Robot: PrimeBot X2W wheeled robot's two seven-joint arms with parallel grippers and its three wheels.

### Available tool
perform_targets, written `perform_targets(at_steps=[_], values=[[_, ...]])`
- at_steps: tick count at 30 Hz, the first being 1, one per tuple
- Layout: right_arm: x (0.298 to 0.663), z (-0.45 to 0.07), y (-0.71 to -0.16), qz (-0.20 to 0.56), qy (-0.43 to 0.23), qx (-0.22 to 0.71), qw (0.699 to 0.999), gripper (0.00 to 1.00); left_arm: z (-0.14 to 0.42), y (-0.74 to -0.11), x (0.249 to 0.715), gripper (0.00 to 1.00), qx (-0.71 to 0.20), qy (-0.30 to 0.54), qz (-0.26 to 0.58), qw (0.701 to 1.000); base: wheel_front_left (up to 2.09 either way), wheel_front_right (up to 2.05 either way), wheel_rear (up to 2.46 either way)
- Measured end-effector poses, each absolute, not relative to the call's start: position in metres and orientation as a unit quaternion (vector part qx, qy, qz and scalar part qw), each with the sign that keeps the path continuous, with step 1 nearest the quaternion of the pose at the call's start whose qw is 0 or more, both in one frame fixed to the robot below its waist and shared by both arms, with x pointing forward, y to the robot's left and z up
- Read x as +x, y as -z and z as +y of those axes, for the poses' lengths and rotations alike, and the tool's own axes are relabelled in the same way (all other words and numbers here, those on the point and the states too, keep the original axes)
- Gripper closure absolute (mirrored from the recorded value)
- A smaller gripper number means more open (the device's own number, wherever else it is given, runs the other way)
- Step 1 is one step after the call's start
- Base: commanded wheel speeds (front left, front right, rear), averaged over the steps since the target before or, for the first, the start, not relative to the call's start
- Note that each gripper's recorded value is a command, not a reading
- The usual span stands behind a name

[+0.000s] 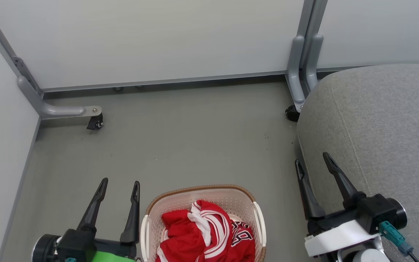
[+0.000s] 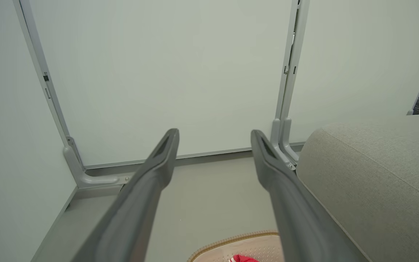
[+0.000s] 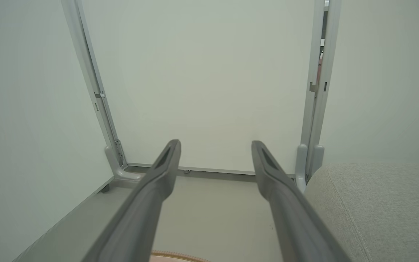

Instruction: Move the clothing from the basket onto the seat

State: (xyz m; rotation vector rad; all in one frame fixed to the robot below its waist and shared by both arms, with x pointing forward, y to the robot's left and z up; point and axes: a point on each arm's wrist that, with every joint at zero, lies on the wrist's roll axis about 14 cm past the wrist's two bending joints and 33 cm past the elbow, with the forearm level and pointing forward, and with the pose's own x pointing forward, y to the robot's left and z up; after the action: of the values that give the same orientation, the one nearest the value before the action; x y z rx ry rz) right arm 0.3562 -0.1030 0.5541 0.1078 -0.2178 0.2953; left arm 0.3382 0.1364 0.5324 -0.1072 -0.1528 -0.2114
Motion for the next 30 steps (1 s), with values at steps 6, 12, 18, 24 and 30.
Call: perform_targets(at_steps=[6, 12, 18, 24, 30], values=[[0.3531, -0.0992, -0.5551, -0.114, -0.153, 0.037, 0.981, 0.0, 0.1323, -0.5335, 0.3351, 0.0, -0.035, 0.113, -0.081, 0.99, 0.0, 0.0, 0.0], [0.3539, -0.0994, -0.5556, -0.116, -0.153, 0.036, 0.981, 0.0, 0.1276, -0.5323, 0.3335, 0.0, -0.027, 0.123, -0.08, 0.989, 0.0, 0.0, 0.0], [0.3552, -0.1001, -0.5541, -0.113, -0.152, 0.038, 0.981, 0.0, 0.1275, -0.5304, 0.3336, 0.0, -0.025, 0.125, -0.077, 0.989, 0.0, 0.0, 0.0], [0.3561, -0.0996, -0.5523, -0.11, -0.153, 0.04, 0.981, 0.0, 0.1274, -0.5283, 0.3342, 0.0, -0.023, 0.126, -0.074, 0.989, 0.0, 0.0, 0.0], [0.3578, -0.0995, -0.5491, -0.105, -0.153, 0.041, 0.982, 0.0, 0.1266, -0.5244, 0.335, 0.0, -0.024, 0.127, -0.068, 0.989, 0.0, 0.0, 0.0]])
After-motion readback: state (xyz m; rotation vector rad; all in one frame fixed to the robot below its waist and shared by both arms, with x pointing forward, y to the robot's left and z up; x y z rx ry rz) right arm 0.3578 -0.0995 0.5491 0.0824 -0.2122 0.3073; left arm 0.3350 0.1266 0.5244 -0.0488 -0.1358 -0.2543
